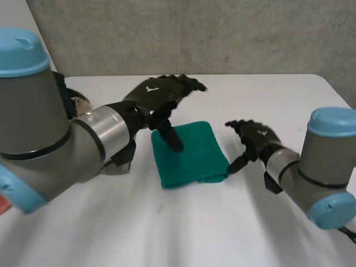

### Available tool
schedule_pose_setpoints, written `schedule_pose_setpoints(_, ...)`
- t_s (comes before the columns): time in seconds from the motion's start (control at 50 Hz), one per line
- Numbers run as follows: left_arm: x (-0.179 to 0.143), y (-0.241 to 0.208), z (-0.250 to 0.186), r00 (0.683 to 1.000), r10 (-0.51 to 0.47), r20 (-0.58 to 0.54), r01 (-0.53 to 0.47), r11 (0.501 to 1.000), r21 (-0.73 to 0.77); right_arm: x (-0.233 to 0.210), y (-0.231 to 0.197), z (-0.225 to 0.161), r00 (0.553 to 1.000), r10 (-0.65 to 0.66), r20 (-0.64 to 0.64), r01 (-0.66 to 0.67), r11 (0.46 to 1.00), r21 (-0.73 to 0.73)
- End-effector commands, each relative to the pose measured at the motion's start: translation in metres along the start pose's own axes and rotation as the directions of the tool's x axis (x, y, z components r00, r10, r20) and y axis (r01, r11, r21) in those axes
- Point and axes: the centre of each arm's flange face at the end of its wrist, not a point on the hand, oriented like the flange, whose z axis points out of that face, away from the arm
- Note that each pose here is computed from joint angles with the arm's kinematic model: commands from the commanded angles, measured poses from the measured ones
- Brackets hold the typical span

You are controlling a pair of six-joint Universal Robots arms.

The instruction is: Fold the laundry.

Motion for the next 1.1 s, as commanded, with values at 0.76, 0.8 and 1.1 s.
schedule_pose_setpoints(0.76, 0.006, -0.005, -0.016, 0.991, -0.094, -0.100, 0.094, 0.996, -0.011, 0.081, -0.038, 0.109, 0.982, 0.093, -0.162, -0.040, 0.952, 0.303)
schedule_pose_setpoints(0.8, 0.007, -0.006, -0.016, 0.990, -0.099, -0.100, 0.099, 0.995, -0.008, 0.119, -0.049, 0.121, 0.959, 0.145, -0.244, -0.058, 0.942, 0.332)
schedule_pose_setpoints(1.1, 0.011, -0.008, -0.021, 0.990, -0.103, -0.100, 0.103, 0.995, -0.003, 0.278, -0.056, 0.137, 0.846, 0.285, -0.450, -0.072, 0.898, 0.433)
